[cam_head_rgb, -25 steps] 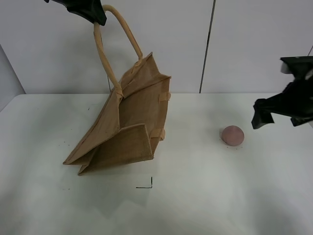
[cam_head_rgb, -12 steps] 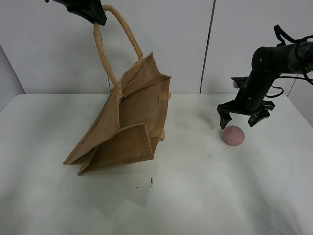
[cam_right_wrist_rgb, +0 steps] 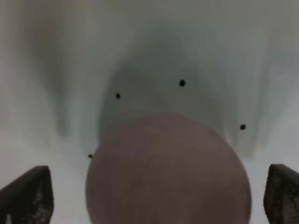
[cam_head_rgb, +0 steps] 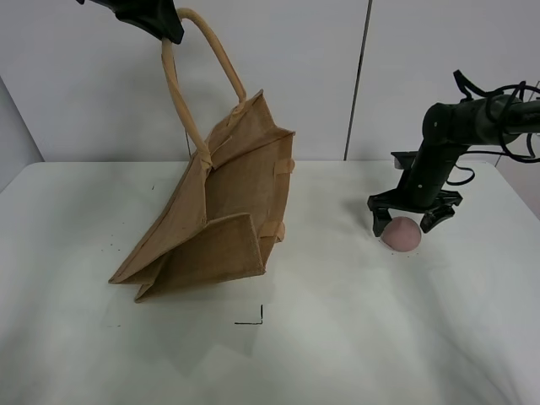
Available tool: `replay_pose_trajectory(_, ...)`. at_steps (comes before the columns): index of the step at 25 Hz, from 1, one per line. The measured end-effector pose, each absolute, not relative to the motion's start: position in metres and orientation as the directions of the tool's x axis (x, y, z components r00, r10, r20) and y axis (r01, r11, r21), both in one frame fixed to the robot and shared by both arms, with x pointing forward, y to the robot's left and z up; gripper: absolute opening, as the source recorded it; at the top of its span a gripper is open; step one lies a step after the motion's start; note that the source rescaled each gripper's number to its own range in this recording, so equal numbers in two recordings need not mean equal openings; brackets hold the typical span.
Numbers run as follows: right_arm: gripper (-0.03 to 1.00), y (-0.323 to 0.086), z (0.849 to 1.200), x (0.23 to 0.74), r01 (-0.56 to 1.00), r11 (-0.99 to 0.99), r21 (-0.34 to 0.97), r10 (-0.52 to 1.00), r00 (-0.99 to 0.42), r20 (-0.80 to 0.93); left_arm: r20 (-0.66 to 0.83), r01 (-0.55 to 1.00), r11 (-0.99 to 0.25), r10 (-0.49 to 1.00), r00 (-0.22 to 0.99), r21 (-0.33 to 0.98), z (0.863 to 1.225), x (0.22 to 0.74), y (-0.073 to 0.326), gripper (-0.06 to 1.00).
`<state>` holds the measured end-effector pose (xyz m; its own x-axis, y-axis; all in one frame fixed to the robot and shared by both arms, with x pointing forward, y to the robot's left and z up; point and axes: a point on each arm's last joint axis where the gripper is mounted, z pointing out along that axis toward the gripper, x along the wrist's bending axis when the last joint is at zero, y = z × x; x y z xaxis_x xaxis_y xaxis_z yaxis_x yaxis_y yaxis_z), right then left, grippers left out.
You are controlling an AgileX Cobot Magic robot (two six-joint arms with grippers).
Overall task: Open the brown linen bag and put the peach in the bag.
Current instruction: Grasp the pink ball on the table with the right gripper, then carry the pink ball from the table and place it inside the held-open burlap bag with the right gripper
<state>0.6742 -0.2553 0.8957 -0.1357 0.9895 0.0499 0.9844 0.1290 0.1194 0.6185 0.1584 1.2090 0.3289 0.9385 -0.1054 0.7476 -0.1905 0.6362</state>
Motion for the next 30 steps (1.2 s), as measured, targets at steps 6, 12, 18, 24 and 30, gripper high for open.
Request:
replay_pose_trajectory(6, 0.89, -0.255, 0.891, 0.675, 0.985, 0.129, 0.117, 0.989, -0.136, 0.05, -0.105, 0.748, -0.191, 0.938, 0.329, 0.636, 1.209, 0.619, 0.158, 0.0)
replay_pose_trajectory(12, 0.07, -0.255, 0.896, 0.675, 0.984, 0.129, 0.123, 0.989, -0.136, 0.052, -0.105, 0.747, -0.191, 0.938, 0.329, 0.636, 1.209, 0.619, 0.158, 0.0)
replay_pose_trajectory(18, 0.0, -0.245, 0.954, 0.685, 0.96, 0.147, 0.236, 0.979, -0.176, 0.104, -0.105, 0.747, -0.191, 0.938, 0.329, 0.636, 1.209, 0.619, 0.158, 0.0)
replay_pose_trajectory(24, 0.0, -0.195, 1.052, 0.683, 0.869, 0.206, 0.45, 0.925, -0.323, 0.202, -0.105, 0.747, -0.191, 0.938, 0.329, 0.636, 1.209, 0.619, 0.158, 0.0)
replay_pose_trajectory(30, 0.0, -0.114, 1.075, 0.666, 0.771, 0.292, 0.565, 0.818, -0.508, 0.27, -0.105, 0.747, -0.191, 0.938, 0.329, 0.636, 1.209, 0.619, 0.158, 0.0)
